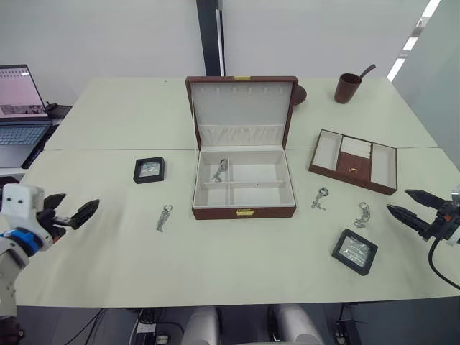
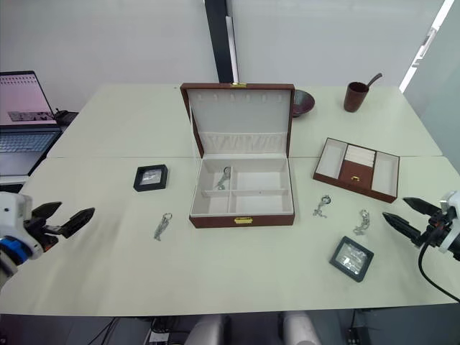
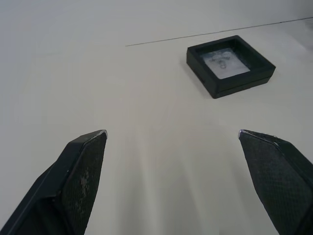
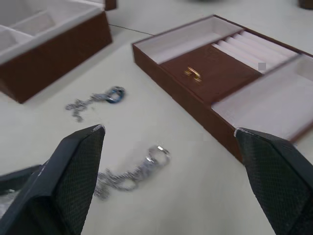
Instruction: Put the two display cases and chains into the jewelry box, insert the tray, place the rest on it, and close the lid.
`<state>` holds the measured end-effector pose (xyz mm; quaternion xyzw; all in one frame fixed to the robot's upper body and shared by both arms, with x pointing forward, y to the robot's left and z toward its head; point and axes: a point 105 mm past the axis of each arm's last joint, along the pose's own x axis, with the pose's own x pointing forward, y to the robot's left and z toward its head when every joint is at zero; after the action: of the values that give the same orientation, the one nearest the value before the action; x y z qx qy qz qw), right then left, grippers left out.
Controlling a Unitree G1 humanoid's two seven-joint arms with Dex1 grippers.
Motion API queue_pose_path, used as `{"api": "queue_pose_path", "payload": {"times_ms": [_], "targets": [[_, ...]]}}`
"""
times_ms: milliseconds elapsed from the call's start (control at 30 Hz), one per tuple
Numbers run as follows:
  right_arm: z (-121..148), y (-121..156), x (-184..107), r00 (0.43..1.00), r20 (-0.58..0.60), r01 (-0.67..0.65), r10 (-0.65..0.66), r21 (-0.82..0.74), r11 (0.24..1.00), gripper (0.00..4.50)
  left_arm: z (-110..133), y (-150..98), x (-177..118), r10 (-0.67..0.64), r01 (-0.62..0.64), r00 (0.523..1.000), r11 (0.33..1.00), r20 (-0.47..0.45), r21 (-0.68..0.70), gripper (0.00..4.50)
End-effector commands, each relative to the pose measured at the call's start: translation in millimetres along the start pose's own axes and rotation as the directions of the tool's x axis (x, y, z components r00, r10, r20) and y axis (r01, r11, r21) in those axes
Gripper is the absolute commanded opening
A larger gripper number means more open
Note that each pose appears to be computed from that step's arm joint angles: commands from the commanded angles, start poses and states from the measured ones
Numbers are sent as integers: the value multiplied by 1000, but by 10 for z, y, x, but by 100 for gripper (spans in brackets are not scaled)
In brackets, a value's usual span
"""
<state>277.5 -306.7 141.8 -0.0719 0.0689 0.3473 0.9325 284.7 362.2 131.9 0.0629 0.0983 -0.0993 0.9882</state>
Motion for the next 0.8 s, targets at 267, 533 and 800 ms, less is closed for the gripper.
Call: {"api": "queue_pose_path", "payload": {"times_ms": [267, 533, 800], "targets": [[804, 887, 388, 919, 70, -371, 387, -173, 912, 450, 194, -335, 358, -223, 232, 972, 959, -75, 160, 448], [865, 1238, 532, 864, 58, -480, 500, -208, 853, 450, 265, -430, 579, -338, 372, 927, 890, -165, 264, 448], [816, 1281, 546, 870, 64, -468, 488, -204, 860, 450, 230, -669, 464, -464, 500, 864, 837, -198, 223, 448]]}}
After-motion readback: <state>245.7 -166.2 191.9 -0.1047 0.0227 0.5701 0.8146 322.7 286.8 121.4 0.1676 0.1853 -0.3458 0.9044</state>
